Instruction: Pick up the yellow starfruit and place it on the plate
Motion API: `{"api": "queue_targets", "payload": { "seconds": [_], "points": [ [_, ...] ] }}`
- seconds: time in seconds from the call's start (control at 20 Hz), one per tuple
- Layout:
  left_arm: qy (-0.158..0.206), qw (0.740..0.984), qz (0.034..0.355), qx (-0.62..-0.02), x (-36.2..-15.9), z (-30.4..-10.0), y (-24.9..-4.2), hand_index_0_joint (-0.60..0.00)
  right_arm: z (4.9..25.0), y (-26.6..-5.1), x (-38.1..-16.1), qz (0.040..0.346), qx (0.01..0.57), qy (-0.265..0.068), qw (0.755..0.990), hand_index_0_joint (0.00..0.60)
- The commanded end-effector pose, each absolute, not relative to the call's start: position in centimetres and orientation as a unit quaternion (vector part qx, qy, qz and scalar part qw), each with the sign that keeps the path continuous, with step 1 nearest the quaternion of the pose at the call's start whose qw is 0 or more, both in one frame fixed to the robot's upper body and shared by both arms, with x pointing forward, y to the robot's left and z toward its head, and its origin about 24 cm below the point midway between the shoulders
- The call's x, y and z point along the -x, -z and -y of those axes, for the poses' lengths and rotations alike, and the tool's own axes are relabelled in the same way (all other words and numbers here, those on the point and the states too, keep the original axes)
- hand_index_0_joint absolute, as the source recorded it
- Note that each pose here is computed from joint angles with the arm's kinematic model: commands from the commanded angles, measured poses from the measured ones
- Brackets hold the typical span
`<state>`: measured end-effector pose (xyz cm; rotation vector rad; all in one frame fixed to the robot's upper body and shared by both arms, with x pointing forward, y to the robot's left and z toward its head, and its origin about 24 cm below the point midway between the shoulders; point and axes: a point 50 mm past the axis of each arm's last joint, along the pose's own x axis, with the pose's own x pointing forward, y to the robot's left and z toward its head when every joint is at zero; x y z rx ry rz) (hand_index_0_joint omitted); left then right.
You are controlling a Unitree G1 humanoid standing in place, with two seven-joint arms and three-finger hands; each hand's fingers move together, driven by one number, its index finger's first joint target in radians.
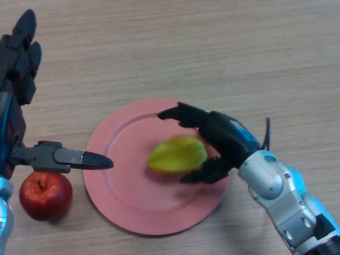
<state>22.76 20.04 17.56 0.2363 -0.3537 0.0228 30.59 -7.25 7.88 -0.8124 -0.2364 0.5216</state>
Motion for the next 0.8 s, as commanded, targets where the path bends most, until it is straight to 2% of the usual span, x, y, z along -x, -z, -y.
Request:
{"api": "queue_targets", "payload": {
  "seconds": [0.05,0.1,0.2,0.3,0.45,0.55,0.6,0.75,0.8],
  "points": [
    [-0.04,0.946,0.296,-0.125,-21.4,-20.5,-20.9,0.0,7.0,-11.9,-31.2,0.212,0.365,-0.223,0.879,0.0],
    [-0.042,0.945,0.301,-0.125,-21.5,-20.4,-21.0,0.0,7.2,-12.1,-31.2,0.212,0.355,-0.222,0.883,0.0],
    [-0.039,0.944,0.304,-0.122,-21.7,-20.2,-20.9,0.0,8.1,-13.2,-31.1,0.23,0.346,-0.208,0.885,0.0],
    [-0.04,0.945,0.301,-0.12,-21.9,-20.0,-20.9,0.0,9.6,-14.2,-30.5,0.219,0.322,-0.201,0.899,0.0],
    [-0.037,0.946,0.298,-0.123,-22.0,-19.8,-20.8,0.0,11.9,-15.8,-29.6,0.219,0.28,-0.174,0.918,0.0],
    [-0.026,0.948,0.293,-0.124,-22.1,-19.7,-20.5,0.0,13.3,-16.6,-28.3,0.214,0.215,-0.159,0.94,0.0],
    [-0.018,0.952,0.281,-0.124,-22.3,-19.6,-20.3,0.0,14.0,-16.9,-27.2,0.196,0.161,-0.156,0.955,0.0],
    [-0.012,0.952,0.276,-0.133,-22.4,-19.4,-19.9,0.0,14.8,-17.9,-25.1,0.191,0.085,-0.142,0.968,0.0],
    [-0.016,0.952,0.274,-0.136,-22.4,-19.6,-19.9,0.0,14.8,-18.4,-24.3,0.19,0.084,-0.147,0.967,0.0]
  ]
}}
